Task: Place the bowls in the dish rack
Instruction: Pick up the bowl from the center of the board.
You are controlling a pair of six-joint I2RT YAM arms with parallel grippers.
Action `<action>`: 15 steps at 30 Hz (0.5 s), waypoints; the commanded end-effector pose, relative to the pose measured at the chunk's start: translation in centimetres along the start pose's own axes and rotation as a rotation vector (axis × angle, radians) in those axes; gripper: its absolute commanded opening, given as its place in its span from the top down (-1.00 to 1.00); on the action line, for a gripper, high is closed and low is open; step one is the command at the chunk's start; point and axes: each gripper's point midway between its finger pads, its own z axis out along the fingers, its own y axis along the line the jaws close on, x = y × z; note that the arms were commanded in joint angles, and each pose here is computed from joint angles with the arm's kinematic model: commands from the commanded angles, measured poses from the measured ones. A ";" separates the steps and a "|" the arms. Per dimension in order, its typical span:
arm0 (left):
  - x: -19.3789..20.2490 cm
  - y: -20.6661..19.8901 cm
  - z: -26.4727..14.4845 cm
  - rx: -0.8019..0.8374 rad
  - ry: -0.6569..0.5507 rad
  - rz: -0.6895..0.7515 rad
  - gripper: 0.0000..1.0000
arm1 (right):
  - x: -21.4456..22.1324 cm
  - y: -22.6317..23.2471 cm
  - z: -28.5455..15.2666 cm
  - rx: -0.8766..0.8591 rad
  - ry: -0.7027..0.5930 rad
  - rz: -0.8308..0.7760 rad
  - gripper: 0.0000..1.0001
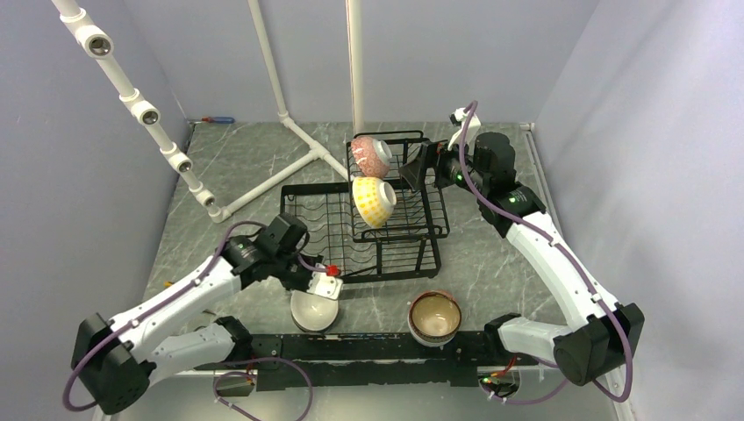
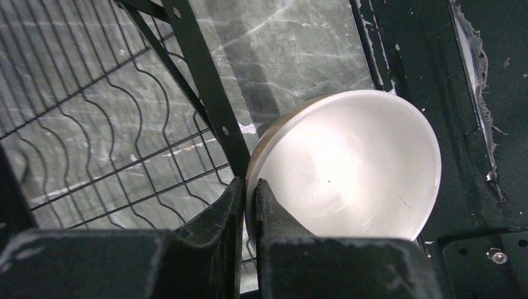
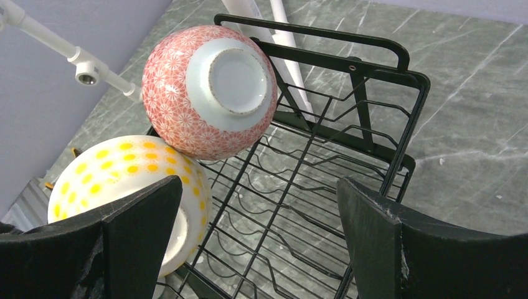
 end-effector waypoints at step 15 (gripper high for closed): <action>-9.9 3.1 -8.2 -0.329 -0.345 -0.038 0.95 | -3.8 3.6 -1.8 -0.154 -0.129 -0.021 -0.99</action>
